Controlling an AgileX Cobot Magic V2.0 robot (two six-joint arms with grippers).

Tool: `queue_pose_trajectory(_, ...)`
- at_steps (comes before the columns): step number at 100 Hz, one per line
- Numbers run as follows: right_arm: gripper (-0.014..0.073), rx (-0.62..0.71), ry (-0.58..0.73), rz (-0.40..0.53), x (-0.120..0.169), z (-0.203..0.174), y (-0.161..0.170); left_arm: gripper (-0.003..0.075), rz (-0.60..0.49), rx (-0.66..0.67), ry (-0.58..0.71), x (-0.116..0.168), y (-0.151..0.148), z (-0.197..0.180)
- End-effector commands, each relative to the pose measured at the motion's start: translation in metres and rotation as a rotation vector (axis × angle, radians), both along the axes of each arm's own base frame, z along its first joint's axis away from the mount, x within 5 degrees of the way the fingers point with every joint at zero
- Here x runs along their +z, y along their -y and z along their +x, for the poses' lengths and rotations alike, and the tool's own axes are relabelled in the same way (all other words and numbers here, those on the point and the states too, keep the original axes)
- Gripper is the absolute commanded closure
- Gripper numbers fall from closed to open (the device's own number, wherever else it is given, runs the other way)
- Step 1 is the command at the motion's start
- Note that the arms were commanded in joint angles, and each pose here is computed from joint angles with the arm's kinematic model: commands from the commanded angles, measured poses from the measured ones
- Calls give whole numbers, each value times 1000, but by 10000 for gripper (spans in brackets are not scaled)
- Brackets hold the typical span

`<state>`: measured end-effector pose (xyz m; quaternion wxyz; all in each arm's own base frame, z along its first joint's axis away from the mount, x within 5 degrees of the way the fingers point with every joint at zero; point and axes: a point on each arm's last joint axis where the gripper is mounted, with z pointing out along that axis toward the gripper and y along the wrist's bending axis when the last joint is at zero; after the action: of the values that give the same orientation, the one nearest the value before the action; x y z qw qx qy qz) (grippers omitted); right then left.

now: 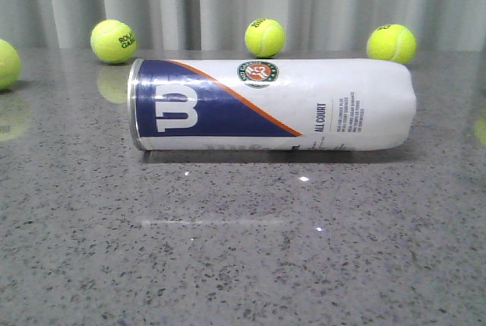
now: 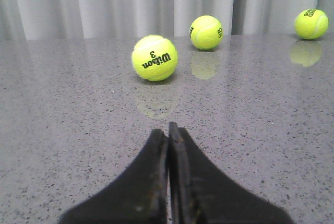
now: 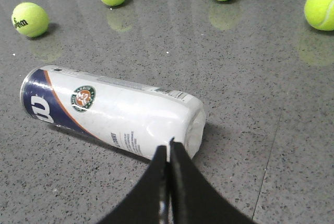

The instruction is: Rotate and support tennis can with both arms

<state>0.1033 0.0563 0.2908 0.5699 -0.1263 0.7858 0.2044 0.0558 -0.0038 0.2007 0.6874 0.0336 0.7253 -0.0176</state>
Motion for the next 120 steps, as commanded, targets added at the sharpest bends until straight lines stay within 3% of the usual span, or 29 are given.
queue_pose_trajectory(1, 652, -8, 123, 55, 11, -6, 4, 741, -15, -1, 69, -7, 0, -1)
queue_pose_trajectory(52, 652, -6, 151, 70, 4, -23, 13, 741, -3, -2, 103, -4, 0, -1)
queue_pose_trajectory(70, 652, -6, 151, 70, 4, -23, 13, 741, -38, -8, 266, 12, 0, -3)
queue_pose_trajectory(81, 652, -6, 151, 70, 4, -23, 13, 741, -70, -13, 481, 31, 0, -9)
queue_pose_trajectory(86, 652, -6, 151, 70, 4, -23, 13, 741, -83, -13, 518, 37, 0, -11)
queue_pose_trajectory(120, 652, -6, 151, 70, 4, -23, 13, 741, -96, -11, 101, 79, 1, -4)
